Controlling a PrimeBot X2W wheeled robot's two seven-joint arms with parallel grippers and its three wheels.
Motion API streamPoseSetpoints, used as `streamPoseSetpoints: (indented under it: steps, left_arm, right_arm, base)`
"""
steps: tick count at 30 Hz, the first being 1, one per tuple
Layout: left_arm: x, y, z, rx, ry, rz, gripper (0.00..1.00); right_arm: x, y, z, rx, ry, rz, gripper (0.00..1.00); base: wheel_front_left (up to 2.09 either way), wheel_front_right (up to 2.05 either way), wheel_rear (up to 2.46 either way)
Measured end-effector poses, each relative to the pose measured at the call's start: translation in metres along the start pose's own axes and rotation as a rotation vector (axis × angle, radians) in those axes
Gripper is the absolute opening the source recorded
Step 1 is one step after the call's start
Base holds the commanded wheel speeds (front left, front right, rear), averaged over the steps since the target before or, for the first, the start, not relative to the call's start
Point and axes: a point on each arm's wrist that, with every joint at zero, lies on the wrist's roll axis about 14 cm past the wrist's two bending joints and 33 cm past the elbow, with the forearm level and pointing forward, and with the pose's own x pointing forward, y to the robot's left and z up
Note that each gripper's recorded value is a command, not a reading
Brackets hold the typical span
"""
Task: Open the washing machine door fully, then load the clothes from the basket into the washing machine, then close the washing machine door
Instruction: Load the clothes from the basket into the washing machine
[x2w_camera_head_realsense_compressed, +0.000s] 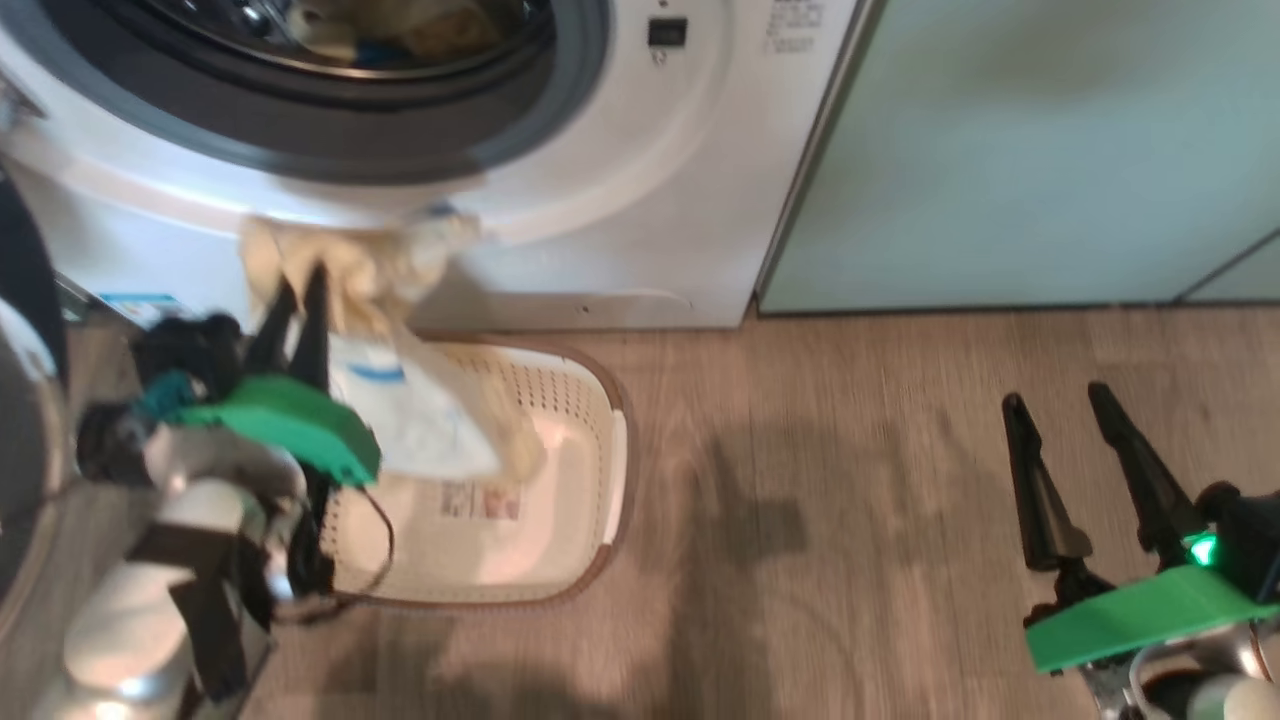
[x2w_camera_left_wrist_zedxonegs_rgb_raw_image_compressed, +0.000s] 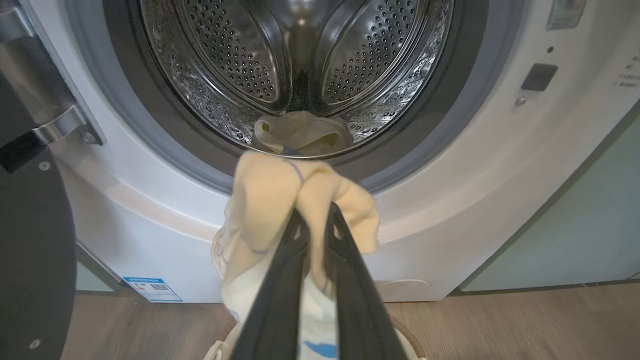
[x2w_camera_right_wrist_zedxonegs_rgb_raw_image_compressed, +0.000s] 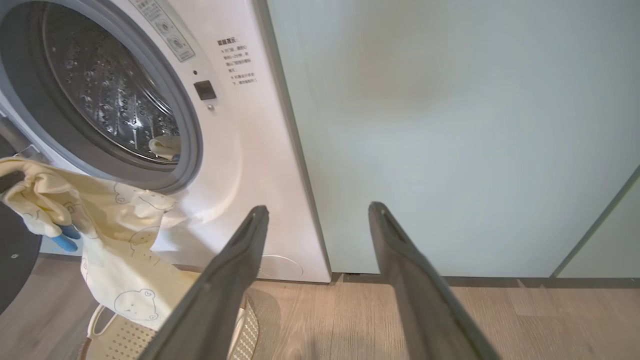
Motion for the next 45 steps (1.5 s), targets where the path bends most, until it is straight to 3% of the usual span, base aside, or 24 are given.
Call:
streamPoseSetpoints:
  steps: [14,33,45]
  left_arm:
    - [0.080,-0.006,-0.020,-0.022,0.030,-0.040,0.00]
    - [0.190,0.024,-0.044,0.032,0.181,-0.025,0.00]
    - [0.236,0.032,-0.048,0.001,0.225,0.006,0.00]
  right_arm:
    - [0.019,-0.022,-0.030,0.004,0.048,-0.058,1.00]
    - [0.045,-0.038,-0.075,0.050,0.098,-0.099,1.00]
    - [0.055,-0.043,-0.091,0.046,0.120,-0.100,1.00]
  base:
    - [0.00,0.00,0.00]
    - [0.00,0.00,0.00]
    - [0.00,0.00,0.00]
